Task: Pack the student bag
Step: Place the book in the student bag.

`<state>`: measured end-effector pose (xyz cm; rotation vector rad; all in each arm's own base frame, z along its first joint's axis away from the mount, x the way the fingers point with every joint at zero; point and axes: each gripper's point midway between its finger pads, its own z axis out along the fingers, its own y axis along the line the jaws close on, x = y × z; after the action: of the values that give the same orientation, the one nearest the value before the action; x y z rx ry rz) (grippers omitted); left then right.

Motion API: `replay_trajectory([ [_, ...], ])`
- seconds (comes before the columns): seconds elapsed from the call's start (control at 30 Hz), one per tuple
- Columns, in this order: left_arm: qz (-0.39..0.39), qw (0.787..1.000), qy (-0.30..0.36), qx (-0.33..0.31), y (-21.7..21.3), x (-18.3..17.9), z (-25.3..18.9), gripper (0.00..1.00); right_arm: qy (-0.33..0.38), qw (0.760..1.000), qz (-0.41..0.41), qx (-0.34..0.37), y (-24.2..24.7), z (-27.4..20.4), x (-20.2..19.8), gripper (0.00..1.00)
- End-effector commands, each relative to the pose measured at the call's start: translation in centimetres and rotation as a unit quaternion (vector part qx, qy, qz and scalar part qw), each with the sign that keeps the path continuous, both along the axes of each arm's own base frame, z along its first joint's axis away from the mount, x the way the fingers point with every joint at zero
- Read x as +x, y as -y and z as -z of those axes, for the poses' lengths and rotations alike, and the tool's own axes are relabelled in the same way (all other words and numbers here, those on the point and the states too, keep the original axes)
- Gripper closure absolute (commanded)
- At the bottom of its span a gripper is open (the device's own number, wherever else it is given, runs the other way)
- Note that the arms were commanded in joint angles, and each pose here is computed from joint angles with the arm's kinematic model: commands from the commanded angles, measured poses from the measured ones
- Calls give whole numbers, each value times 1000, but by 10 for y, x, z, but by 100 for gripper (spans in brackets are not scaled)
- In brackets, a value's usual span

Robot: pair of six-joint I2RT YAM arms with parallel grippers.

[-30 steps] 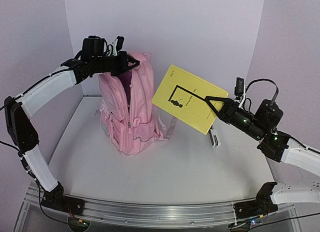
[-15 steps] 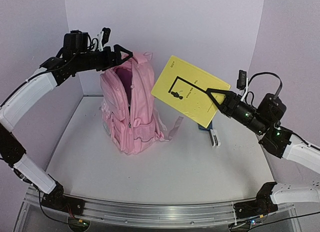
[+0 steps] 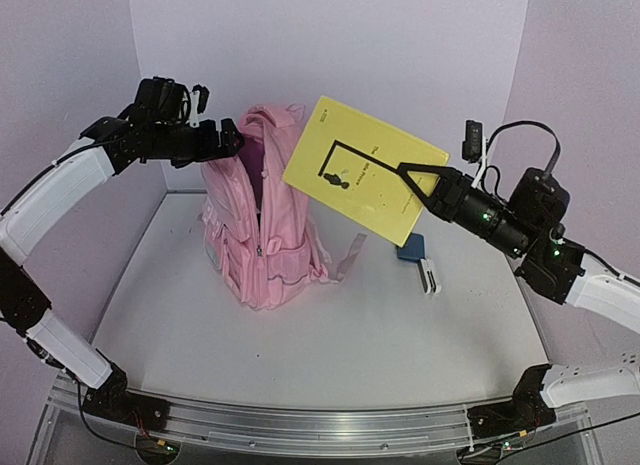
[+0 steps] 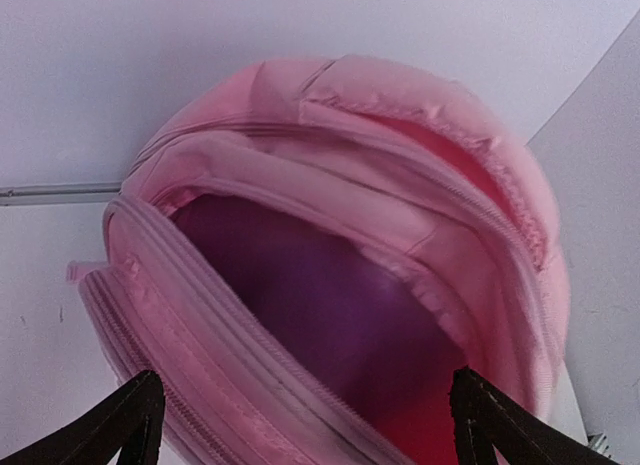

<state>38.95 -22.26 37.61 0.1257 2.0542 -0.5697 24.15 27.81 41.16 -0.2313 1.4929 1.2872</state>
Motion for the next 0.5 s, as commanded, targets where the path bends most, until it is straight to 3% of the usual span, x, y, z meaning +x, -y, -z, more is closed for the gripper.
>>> replay_trajectory([
  [0.0,-62,997,-16,50,-24,7,10,0,83,995,24,45,0,-67,-16,100],
  [0.2,-80,994,-32,69,-39,-4,27,2,89,994,58,40,-14,-76,-18,100],
  [0.47,-89,994,-35,57,-56,-30,31,37,95,992,77,9,-48,-77,-18,100],
])
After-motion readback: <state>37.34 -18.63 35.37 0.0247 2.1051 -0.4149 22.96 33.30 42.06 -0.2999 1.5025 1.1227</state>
